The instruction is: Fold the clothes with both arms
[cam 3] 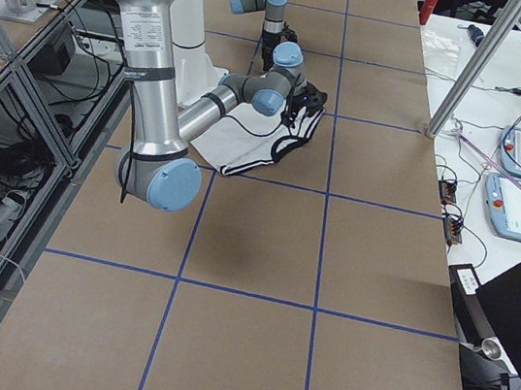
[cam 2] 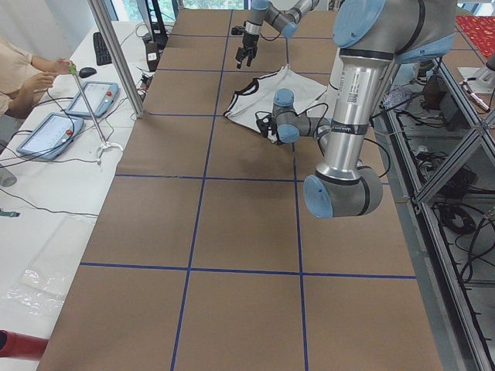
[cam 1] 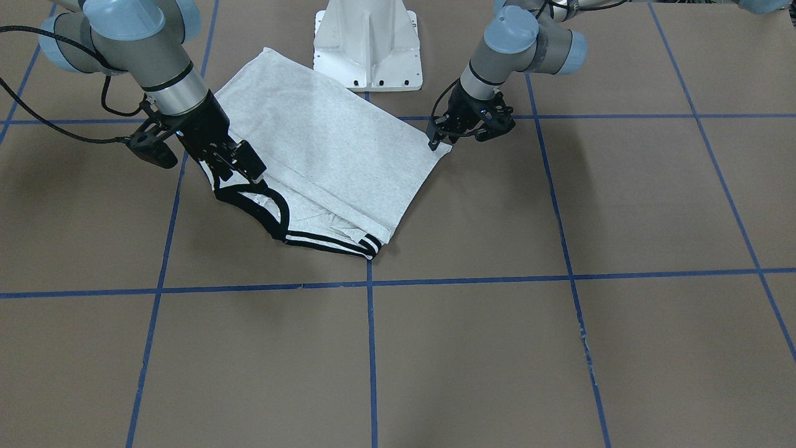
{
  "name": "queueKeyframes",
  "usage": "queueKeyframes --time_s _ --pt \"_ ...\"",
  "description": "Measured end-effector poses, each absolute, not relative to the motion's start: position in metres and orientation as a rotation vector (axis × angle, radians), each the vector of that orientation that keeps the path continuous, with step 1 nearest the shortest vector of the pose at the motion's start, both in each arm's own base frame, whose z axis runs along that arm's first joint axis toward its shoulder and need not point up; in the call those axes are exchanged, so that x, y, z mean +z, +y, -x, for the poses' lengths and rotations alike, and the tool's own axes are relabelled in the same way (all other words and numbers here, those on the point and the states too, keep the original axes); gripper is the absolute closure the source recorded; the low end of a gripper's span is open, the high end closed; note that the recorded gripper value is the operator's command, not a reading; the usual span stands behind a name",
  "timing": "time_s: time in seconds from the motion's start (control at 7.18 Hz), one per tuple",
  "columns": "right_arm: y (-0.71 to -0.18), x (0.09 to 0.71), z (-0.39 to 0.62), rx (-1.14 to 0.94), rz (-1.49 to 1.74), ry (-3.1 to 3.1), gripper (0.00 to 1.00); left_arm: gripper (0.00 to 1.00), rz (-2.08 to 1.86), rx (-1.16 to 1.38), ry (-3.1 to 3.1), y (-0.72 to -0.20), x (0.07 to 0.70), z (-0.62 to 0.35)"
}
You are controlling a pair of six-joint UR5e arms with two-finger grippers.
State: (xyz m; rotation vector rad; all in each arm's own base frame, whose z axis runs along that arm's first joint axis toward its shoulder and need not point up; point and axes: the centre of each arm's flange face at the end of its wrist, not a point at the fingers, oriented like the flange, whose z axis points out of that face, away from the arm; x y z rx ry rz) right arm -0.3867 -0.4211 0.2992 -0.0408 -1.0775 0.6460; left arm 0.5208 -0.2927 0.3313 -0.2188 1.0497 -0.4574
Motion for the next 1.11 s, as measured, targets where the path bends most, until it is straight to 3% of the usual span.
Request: queueKeyframes --time_s 0.7,1.11 --pt "-0.425 0.295 0.387 0.657 0.038 -1.083 0.00 1.00 0.170 -0.456 1.070 -0.315 0.325 -0.504" --pt "-0.426 0.291 0.385 0.663 0.035 -1.091 0.00 1.00 -0.027 -0.422 1.070 -0.399 0.324 -0.469"
